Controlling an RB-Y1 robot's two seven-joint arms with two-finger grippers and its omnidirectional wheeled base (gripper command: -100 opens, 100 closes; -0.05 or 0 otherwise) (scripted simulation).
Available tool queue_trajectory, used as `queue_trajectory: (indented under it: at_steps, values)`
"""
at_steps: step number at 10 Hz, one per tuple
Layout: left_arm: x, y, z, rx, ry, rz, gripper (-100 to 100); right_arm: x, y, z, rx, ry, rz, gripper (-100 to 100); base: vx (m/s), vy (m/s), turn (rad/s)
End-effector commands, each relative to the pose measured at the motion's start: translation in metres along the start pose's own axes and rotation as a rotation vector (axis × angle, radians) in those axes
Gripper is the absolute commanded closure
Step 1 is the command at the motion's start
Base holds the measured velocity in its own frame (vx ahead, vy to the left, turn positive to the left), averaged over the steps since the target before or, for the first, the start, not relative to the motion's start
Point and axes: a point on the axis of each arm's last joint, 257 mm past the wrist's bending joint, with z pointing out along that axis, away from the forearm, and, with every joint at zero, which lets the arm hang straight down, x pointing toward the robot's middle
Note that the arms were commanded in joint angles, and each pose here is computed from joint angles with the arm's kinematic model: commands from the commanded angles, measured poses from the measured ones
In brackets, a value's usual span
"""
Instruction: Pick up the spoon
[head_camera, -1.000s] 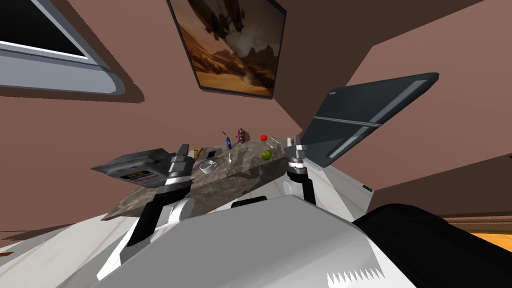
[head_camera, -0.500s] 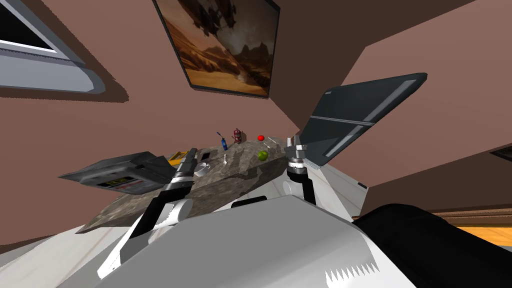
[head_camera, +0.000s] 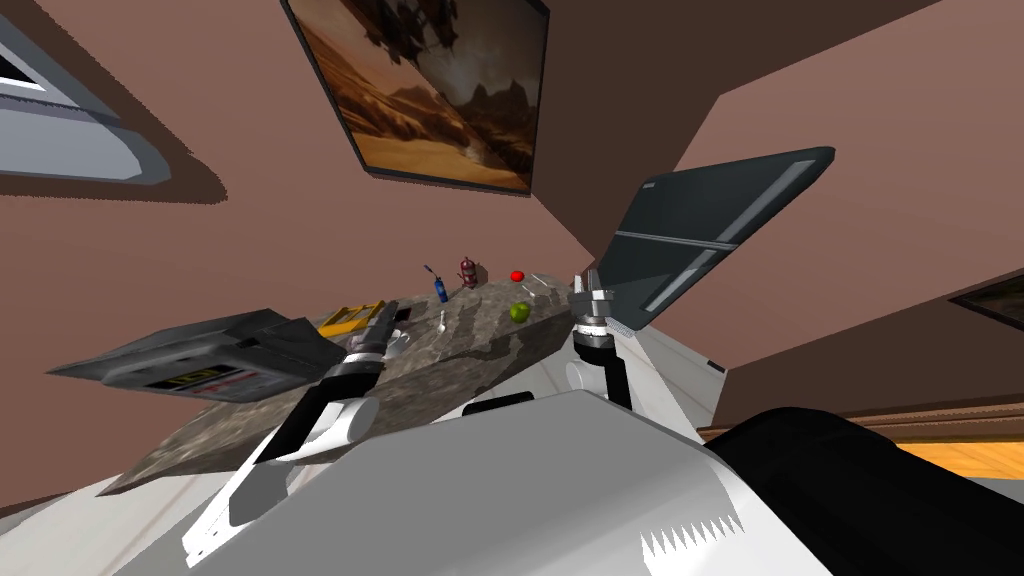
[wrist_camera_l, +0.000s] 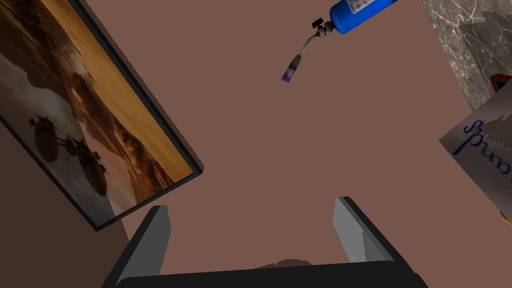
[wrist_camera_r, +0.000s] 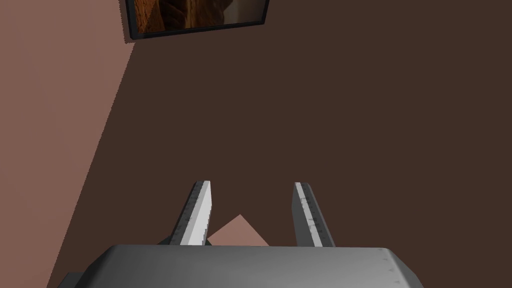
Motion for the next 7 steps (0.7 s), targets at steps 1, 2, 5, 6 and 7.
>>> queue_trajectory:
  at_steps: [1, 2, 5, 6, 7]
  values:
    - [0.005, 0.024, 0.005, -0.058, 0.034, 0.048, -100, 0.0, 0.0, 0.0, 0.0, 0.0, 0.0, 0, 0.018, -0.097, -0.088]
    - [0.008, 0.027, 0.005, -0.072, 0.043, 0.05, -100, 0.0, 0.0, 0.0, 0.0, 0.0, 0.0, 0, 0.015, -0.07, -0.012]
    - [0.013, 0.065, 0.005, -0.167, 0.104, 0.118, -100, 0.0, 0.0, 0.0, 0.0, 0.0, 0.0, 0, 0.026, -0.058, -0.047]
    - [0.013, 0.066, 0.005, -0.172, 0.107, 0.118, -100, 0.0, 0.0, 0.0, 0.0, 0.0, 0.0, 0, 0.019, -0.05, -0.024]
    - [0.014, 0.084, 0.004, -0.215, 0.136, 0.153, -100, 0.0, 0.0, 0.0, 0.0, 0.0, 0.0, 0, 0.02, -0.064, -0.069]
